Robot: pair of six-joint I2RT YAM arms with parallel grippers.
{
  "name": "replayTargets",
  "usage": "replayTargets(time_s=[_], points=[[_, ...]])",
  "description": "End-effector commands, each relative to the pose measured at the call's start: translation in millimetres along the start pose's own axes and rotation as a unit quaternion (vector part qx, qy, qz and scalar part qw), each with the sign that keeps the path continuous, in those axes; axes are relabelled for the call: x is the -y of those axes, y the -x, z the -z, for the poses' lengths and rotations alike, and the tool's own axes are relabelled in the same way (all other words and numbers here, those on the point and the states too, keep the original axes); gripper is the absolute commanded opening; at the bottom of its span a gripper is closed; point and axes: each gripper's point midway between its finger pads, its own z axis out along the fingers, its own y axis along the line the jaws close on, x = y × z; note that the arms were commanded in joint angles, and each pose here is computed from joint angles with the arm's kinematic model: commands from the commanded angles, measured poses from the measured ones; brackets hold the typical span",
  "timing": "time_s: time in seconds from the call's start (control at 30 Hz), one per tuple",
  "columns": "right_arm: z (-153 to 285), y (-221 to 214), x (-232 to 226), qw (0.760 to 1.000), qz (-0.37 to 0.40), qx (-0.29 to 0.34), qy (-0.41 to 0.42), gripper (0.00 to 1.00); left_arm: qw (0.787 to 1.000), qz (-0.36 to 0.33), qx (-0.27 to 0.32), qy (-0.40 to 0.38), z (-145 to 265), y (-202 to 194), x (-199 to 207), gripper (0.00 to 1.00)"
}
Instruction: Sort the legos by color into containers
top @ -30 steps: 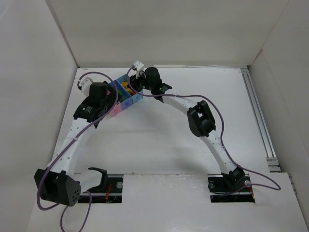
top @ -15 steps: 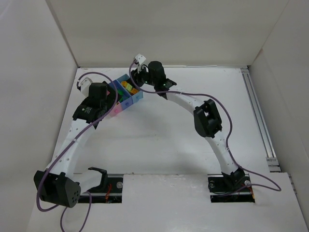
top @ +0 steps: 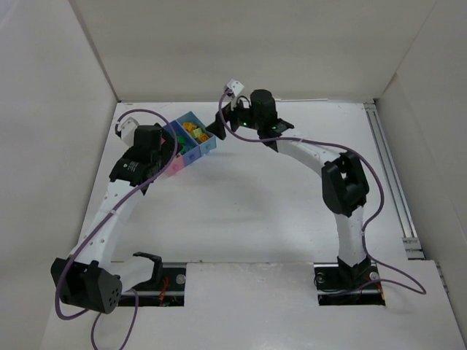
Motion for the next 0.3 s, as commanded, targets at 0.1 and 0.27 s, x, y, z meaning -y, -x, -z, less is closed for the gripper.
replayTargets(time_s=[0.1,0.27], points=[[68.2,30.1,14.9,0.997,0.012,0.055,-0.055,1.00,0.998,0.029,0.051,-0.003,15.9,32.1,-2.5,1.00],[89.0,38.8,15.4,0.995,0.025,0.060,-0.077,1.00,0.998,0.029,0.059,0.005,18.6,35.0,-6.9,1.00]])
